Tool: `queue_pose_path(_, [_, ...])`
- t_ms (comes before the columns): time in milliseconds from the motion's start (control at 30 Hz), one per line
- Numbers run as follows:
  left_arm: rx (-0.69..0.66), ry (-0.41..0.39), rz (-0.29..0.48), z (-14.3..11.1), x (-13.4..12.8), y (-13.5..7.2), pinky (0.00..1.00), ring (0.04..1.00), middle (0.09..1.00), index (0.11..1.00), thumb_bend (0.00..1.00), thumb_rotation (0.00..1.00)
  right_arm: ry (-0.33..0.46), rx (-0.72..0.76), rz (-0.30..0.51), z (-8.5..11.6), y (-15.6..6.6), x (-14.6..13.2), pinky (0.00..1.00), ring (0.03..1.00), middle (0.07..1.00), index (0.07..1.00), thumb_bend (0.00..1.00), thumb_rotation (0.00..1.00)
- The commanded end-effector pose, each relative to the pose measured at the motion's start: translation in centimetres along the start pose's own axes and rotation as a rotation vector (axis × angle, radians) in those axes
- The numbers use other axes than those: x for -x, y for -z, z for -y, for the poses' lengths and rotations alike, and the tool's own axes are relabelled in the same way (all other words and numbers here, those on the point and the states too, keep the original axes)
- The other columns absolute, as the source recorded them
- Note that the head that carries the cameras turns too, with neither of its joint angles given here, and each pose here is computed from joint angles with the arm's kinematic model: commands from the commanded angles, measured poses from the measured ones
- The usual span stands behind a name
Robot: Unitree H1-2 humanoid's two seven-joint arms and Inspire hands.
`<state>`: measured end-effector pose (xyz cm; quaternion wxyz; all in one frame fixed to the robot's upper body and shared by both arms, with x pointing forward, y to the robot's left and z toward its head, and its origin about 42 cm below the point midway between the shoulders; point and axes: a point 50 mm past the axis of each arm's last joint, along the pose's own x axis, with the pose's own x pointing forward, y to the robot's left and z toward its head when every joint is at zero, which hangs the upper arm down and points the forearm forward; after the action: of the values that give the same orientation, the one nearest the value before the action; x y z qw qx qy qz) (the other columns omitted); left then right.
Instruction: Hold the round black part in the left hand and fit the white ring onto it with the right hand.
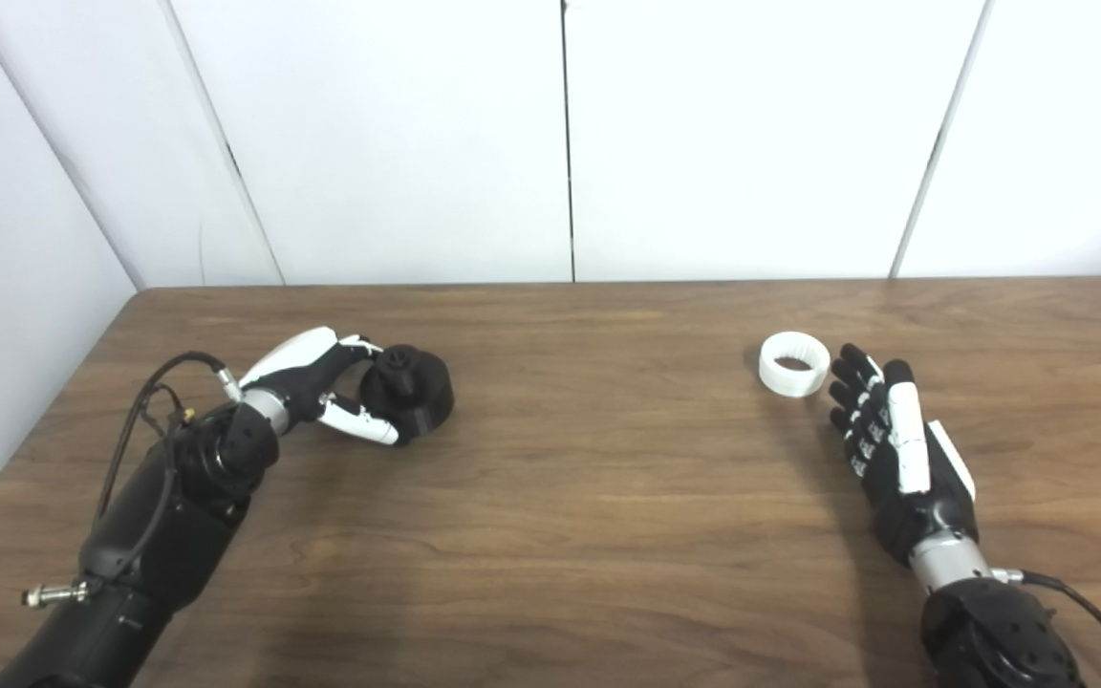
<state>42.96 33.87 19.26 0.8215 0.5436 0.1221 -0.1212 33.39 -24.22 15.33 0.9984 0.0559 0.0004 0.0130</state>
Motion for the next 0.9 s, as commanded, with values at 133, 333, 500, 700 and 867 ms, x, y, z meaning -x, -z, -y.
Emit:
queue_pose_path(133, [-0.008,-0.093,0.042,-2.95,-0.17,-1.1,0.91,1.0,0.984,0.824,0.92,0.32,-0.024,-0.001,0.088,-0.38,-2.17,-0.59,1.0,0.992,0.968,0.959,0.6,1.0])
queue_pose_path(333, [0.02,-0.108,0.047,-2.74,-0.25,-0.96,0.9,1.0,0.969,0.793,0.87,0.28,-0.025,0.0,0.083,-0.32,-2.11,-0.56,1.0,0.998,0.969,0.963,0.6,1.0])
queue_pose_path(500, [0.008,-0.116,0.049,-2.74,-0.25,-0.92,0.91,1.0,0.955,0.757,0.83,0.26,-0.026,0.006,0.079,-0.35,-2.16,-0.59,1.0,0.995,0.965,0.959,0.61,1.0])
queue_pose_path(700, [-0.011,-0.114,0.048,-2.81,-0.24,-0.99,0.9,1.0,0.949,0.734,0.8,0.25,-0.029,0.006,0.079,-0.3,-2.24,-0.67,1.0,0.999,0.968,0.962,0.61,1.0])
queue_pose_path(867, [-0.001,-0.116,0.042,-2.75,-0.27,-1.0,0.91,1.0,0.941,0.709,0.79,0.22,-0.036,0.01,0.08,-0.22,-2.35,-0.63,1.0,1.0,0.97,0.967,0.61,1.0])
